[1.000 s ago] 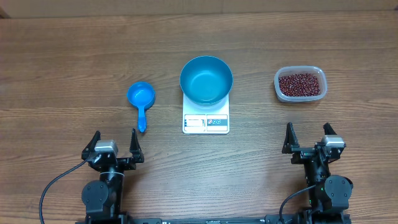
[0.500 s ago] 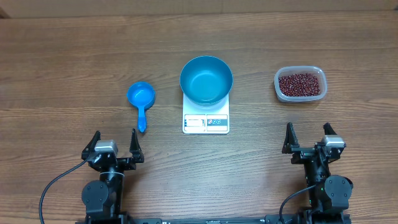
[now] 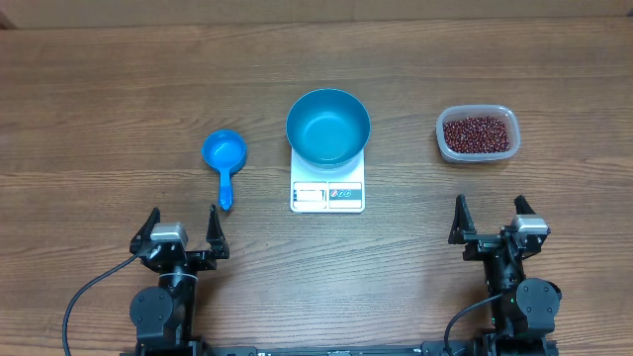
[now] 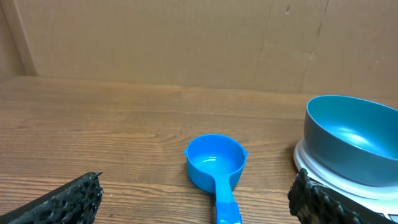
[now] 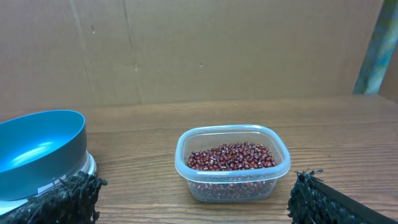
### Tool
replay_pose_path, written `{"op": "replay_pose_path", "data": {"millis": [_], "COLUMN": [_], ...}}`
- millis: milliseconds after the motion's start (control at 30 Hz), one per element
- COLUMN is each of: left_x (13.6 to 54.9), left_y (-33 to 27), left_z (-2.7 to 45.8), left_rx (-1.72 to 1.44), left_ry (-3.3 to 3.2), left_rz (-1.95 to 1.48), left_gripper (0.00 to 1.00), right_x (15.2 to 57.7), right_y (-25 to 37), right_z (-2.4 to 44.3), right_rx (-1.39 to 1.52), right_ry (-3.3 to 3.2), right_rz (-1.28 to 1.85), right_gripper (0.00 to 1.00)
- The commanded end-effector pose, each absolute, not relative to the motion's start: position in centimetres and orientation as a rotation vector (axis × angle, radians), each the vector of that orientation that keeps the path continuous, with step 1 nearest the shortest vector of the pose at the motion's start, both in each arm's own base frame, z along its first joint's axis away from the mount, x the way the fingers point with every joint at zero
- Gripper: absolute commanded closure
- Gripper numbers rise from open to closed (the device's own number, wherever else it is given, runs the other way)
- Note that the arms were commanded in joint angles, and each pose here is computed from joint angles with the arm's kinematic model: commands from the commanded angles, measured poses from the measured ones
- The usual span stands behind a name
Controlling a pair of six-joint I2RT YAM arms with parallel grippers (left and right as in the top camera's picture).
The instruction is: Scoop item into bowl and weigh 150g on scale
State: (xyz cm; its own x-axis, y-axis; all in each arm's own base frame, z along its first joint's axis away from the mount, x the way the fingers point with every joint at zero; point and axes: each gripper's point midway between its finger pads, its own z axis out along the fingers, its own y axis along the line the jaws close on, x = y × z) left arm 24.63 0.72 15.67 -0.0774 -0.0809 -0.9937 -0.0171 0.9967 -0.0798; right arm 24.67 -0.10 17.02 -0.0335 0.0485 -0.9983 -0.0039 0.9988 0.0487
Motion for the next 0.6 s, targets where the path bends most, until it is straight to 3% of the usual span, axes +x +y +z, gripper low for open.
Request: {"op": "replay_pose_path", "data": {"millis": [0, 567], "left_x": [24.60, 24.40], "left_y": [0.23, -0.64], "left_z": [15.70, 15.82], "left_rx": [-0.064, -0.078], "left_ry": [1.643, 1.662], "left_rz": [-0.081, -0.168], "left_gripper": [0.00, 0.00], "right_x": [24.74, 24.73], "right_y": [-0.15, -0.15], "right_z": [16.57, 16.58], "right_rx": [0.029, 0.029], "right_ry": [1.612, 1.611], "right_rz": [0.034, 0.034], "right_gripper": [0.00, 0.00]}}
